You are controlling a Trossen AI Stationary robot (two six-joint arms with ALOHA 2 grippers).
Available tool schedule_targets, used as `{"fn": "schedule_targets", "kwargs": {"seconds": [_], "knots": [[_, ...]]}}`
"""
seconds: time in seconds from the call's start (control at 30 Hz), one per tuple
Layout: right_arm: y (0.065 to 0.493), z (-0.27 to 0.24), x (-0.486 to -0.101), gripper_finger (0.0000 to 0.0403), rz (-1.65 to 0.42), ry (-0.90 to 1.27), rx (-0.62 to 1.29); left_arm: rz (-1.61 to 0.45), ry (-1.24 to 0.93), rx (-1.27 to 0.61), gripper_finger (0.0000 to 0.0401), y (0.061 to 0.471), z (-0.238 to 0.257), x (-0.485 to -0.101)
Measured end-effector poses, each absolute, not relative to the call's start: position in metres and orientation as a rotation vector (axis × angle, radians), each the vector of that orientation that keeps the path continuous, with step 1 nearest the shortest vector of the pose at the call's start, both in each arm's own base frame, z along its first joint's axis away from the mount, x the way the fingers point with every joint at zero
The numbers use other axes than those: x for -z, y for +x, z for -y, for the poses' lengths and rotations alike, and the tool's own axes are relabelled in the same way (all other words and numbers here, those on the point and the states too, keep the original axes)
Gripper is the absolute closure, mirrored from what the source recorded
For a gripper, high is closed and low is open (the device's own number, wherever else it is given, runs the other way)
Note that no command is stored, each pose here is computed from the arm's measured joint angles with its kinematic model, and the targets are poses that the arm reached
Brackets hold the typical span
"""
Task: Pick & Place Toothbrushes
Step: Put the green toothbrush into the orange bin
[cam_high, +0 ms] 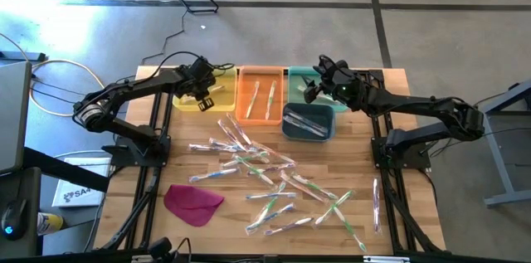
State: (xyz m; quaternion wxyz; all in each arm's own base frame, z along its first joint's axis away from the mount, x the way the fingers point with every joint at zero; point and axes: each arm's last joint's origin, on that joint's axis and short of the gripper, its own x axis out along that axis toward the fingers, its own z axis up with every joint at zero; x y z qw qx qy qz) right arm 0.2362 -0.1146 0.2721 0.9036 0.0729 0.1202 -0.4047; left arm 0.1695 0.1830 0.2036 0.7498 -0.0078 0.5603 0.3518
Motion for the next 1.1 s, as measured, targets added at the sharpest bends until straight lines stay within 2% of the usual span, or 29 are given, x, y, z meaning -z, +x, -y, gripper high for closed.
{"fn": "schedule_targets", "kwargs": {"seconds": [0.1, 0.37, 0.63, 1.1], "knots": [[0.236, 0.115, -0.272, 0.0144, -0.248, 0.151, 0.836, -1.167, -0.024, -0.767, 0.0330, 0.173, -0.185, -0.206], [0.237, 0.114, -0.272, 0.0144, -0.251, 0.148, 0.823, -1.037, -0.059, -0.660, 0.0397, 0.180, -0.187, -0.209], [0.241, 0.105, -0.272, 0.0152, -0.258, 0.147, 0.749, -0.980, -0.129, -0.522, 0.0400, 0.183, -0.183, -0.209], [0.244, 0.097, -0.271, 0.0229, -0.276, 0.118, 0.711, -0.803, -0.026, -0.377, 0.0401, 0.179, -0.136, -0.256]]}}
